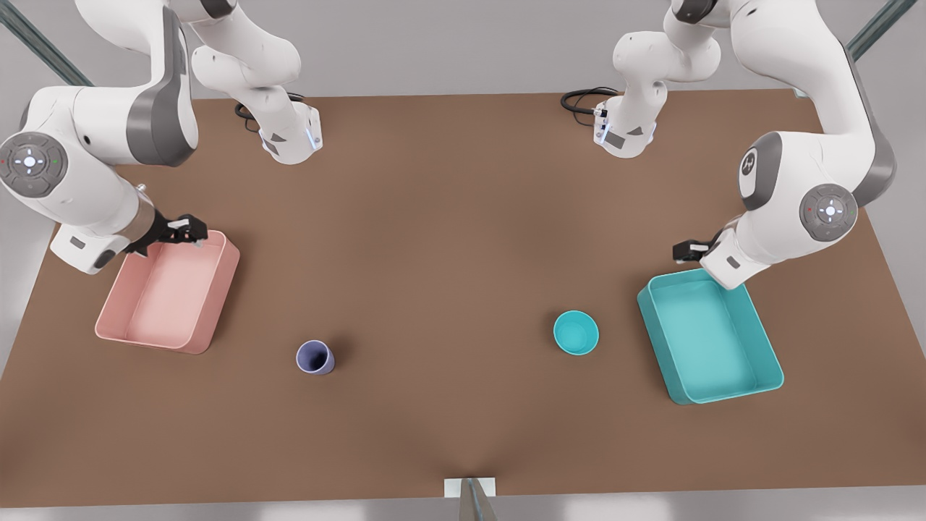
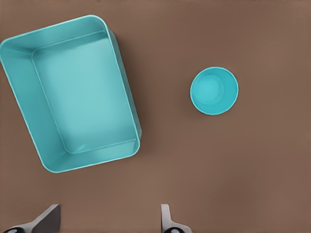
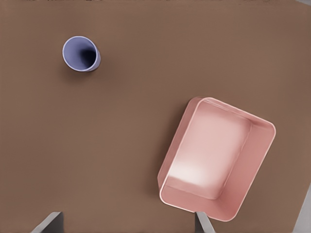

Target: Put the bowls and cups in different boxes

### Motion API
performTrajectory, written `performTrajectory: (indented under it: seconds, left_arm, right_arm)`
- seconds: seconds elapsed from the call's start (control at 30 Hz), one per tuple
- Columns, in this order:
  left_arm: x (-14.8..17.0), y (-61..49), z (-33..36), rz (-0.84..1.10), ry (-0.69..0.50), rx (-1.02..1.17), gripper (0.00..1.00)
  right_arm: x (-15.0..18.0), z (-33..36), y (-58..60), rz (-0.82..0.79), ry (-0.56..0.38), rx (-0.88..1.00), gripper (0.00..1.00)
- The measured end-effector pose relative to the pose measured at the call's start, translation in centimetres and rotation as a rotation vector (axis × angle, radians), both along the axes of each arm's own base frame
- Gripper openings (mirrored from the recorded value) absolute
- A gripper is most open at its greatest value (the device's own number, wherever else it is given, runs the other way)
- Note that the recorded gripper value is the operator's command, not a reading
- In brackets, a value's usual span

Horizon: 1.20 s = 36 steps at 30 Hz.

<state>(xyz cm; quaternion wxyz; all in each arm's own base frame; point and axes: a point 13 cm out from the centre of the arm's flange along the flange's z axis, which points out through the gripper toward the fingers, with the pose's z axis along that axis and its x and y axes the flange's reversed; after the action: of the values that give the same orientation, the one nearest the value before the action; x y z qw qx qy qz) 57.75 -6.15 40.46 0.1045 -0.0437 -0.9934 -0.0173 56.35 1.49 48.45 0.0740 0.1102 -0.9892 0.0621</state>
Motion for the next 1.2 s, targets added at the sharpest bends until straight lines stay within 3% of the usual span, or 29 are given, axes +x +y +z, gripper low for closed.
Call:
performTrajectory:
  seconds: [0.13, 0.2, 0.3, 0.43, 0.6, 0.83, 0.87, 0.9, 0.93, 1.07, 1.1, 1.17, 1.2]
  left_arm:
    - [0.5, -1.6, -2.9, -0.020, 0.032, 0.008, 1.00]
    - [0.3, -8.1, -8.5, -0.121, 0.089, 0.037, 1.00]
    - [0.0, -15.2, -18.9, -0.224, 0.132, 0.100, 1.00]
    - [1.2, -22.1, -27.2, -0.279, 0.022, 0.129, 1.00]
    - [4.0, -24.4, -29.3, -0.226, -0.119, 0.117, 1.00]
    - [2.7, -23.8, -34.2, -0.148, -0.124, 0.140, 1.00]
    - [2.7, -23.7, -34.6, -0.136, -0.124, 0.143, 0.89]
    - [2.7, -23.6, -34.9, -0.124, -0.127, 0.146, 0.68]
    - [2.8, -23.4, -35.1, -0.112, -0.130, 0.149, 0.53]
    - [3.0, -22.9, -35.7, -0.064, -0.138, 0.160, 0.48]
    - [3.1, -22.8, -35.8, -0.053, -0.140, 0.161, 0.40]
    - [3.3, -22.7, -35.8, -0.033, -0.146, 0.163, 0.26]
    - [3.4, -22.8, -35.7, -0.023, -0.151, 0.164, 0.23]
  right_arm:
    - [1.5, -3.0, 1.4, 0.029, 0.032, -0.003, 1.00]
    - [3.6, -8.8, 6.2, 0.108, 0.086, -0.002, 1.00]
    - [6.2, -16.6, 11.9, 0.183, 0.095, 0.018, 1.00]
    - [9.7, -24.5, 13.7, 0.178, 0.047, 0.058, 1.00]
    - [12.3, -29.6, 13.0, 0.114, -0.015, 0.115, 1.00]
    - [14.0, -33.9, 10.9, 0.047, -0.049, 0.142, 1.00]
    - [14.1, -34.6, 10.7, 0.038, -0.046, 0.145, 1.00]
    - [14.0, -35.4, 10.5, 0.030, -0.042, 0.147, 1.00]
    - [14.0, -36.0, 10.3, 0.022, -0.038, 0.151, 1.00]
    - [13.7, -38.6, 9.5, -0.009, -0.016, 0.161, 1.00]
    - [13.5, -39.1, 9.5, -0.015, -0.010, 0.163, 0.95]
    - [13.0, -39.9, 9.7, -0.021, 0.002, 0.169, 0.51]
    - [12.9, -40.2, 9.8, -0.022, 0.006, 0.171, 0.44]
